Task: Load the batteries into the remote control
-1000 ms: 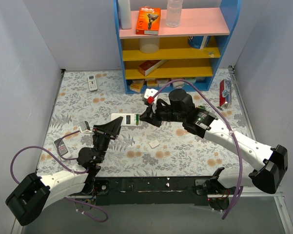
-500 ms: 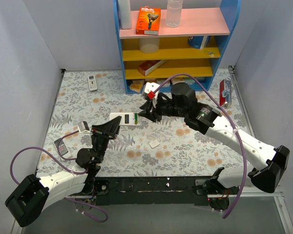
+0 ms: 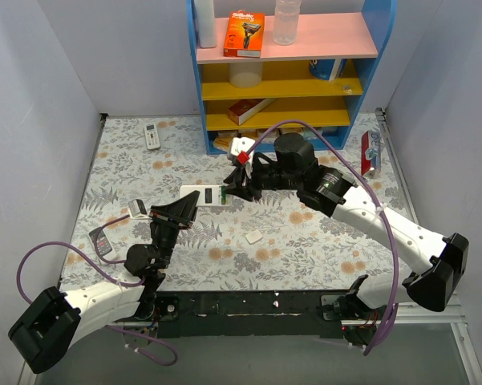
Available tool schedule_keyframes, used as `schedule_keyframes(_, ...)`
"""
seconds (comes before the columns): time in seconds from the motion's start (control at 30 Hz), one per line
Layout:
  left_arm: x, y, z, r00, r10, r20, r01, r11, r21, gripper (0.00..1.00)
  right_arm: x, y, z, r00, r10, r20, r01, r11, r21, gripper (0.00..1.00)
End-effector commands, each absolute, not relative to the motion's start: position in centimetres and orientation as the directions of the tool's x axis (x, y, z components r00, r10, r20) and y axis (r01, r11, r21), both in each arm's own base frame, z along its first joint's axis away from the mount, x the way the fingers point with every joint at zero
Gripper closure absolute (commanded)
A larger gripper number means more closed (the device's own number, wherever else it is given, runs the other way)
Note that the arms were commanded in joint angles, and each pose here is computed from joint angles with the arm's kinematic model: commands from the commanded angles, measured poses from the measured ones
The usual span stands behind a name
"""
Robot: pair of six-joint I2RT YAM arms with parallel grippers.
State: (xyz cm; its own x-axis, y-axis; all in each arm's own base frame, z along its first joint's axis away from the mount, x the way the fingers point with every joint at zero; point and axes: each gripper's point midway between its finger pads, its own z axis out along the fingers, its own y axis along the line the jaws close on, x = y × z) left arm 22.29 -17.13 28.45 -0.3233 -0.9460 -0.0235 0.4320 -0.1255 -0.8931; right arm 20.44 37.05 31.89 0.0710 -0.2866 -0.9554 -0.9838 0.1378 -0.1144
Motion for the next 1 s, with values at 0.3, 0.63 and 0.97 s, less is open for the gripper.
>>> schedule_keyframes(0.3, 20.2, -15.5, 25.6, -0.426, -0.881, 0.209, 0.308, -0.358, -0.882, 1.00, 20.5, 37.4, 33.7, 0.108, -0.253, -0.961, -0.983, 0.116, -0.141, 0.74)
schedule_keyframes(0.63, 20.2, -15.2, 25.9, -0.420, -0.880, 0.220, 0.319, -0.370, -0.873, 1.00, 20.2, 37.1, 32.2, 0.072, -0.255, -0.964, -0.986, 0.128, -0.108, 0.82)
schedule_keyframes(0.97, 19.7, -14.6, 27.5, -0.429, -0.870, 0.245, 0.364, -0.415, -0.834, 1.00, 19.3, 36.6, 29.8, 0.006, -0.248, -0.969, -0.990, 0.136, -0.041, 0.87)
